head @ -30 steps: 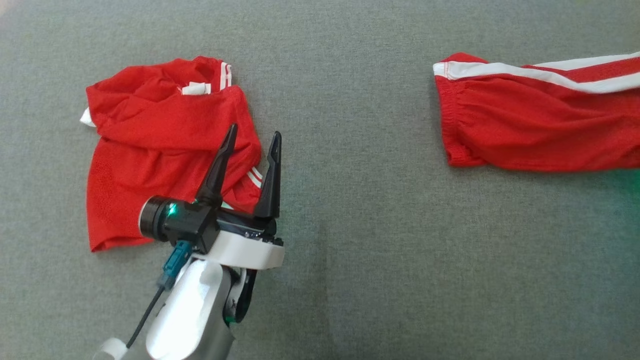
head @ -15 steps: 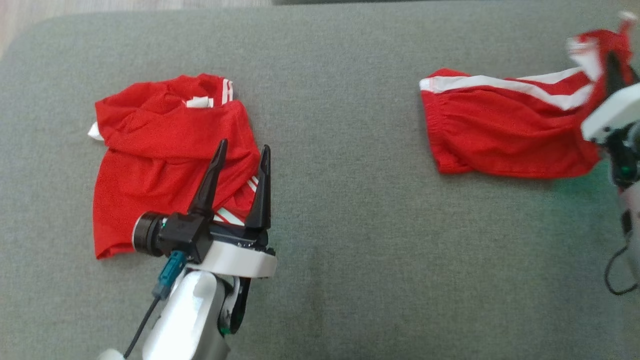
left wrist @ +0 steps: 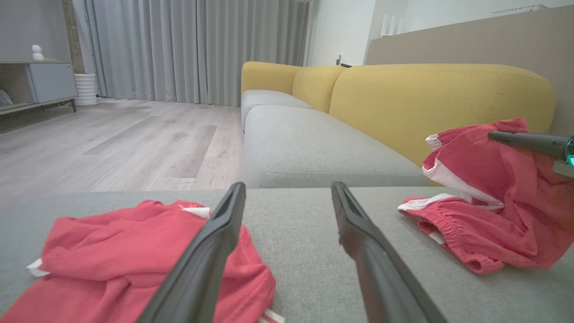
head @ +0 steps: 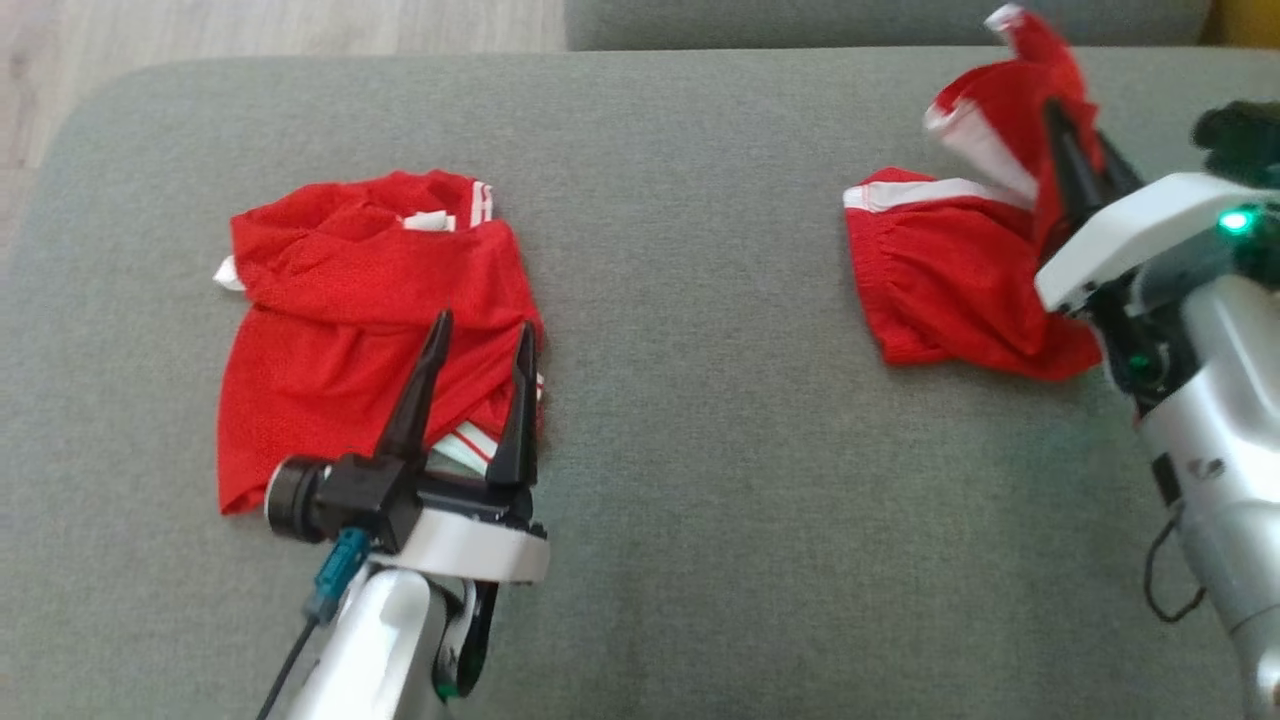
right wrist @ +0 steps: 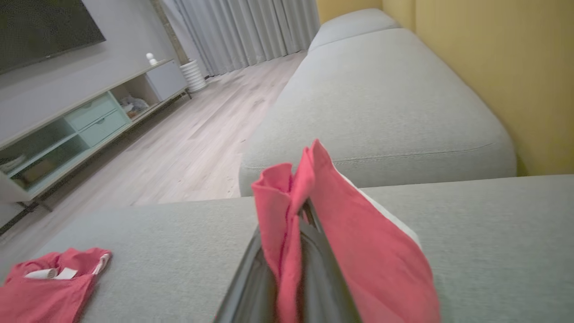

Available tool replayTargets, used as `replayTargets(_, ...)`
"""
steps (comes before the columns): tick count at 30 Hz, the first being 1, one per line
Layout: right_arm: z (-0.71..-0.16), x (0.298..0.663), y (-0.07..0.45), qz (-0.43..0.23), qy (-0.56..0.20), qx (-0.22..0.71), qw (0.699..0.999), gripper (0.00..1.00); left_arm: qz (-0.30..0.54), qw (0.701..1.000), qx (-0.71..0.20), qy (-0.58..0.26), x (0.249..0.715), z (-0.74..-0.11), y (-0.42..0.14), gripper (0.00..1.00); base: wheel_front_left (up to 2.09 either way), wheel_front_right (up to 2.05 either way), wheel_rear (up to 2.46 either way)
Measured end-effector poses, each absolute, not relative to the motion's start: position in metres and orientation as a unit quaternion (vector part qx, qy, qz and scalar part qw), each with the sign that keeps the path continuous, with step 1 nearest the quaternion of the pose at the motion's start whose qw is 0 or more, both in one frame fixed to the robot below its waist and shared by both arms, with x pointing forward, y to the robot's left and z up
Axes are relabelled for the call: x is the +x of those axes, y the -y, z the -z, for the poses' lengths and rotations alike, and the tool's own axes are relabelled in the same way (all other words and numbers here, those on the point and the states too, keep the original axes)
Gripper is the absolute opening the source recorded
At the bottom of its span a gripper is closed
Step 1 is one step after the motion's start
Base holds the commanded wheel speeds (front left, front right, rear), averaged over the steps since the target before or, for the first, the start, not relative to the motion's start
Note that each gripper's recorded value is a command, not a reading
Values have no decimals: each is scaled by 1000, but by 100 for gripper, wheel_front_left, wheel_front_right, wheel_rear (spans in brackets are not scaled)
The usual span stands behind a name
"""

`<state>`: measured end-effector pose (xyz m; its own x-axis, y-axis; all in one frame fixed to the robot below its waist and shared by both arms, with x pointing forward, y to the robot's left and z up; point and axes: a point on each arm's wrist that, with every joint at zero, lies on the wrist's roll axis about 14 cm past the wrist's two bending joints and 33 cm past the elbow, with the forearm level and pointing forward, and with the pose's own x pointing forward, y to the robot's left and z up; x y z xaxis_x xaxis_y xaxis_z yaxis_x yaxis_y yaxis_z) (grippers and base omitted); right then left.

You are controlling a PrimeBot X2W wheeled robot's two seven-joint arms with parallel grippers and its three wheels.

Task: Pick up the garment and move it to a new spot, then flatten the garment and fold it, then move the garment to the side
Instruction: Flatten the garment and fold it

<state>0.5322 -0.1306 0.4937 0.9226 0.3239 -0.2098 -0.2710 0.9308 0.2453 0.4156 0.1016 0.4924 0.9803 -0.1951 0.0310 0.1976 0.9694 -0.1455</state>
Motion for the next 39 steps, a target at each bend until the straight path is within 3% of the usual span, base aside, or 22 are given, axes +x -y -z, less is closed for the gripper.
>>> replayTargets(18,-432,490,59,-240,-213,59,945,0,77,994,-73,9,409,-493,-117,100,0,0,0)
replayTargets(19,-428,486,57,-243,-219,51,943,16,76,994,-73,10,409,-494,-117,100,0,0,0)
replayTargets(20,-425,483,56,-246,-221,44,943,100,76,994,-73,12,410,-495,-118,100,0,0,0)
replayTargets(29,-464,477,67,-221,-131,90,962,100,95,992,-75,35,417,-510,-105,100,0,0,0)
replayTargets(39,-538,470,224,-54,3,59,997,100,152,981,-90,84,424,-546,-66,100,0,0,0)
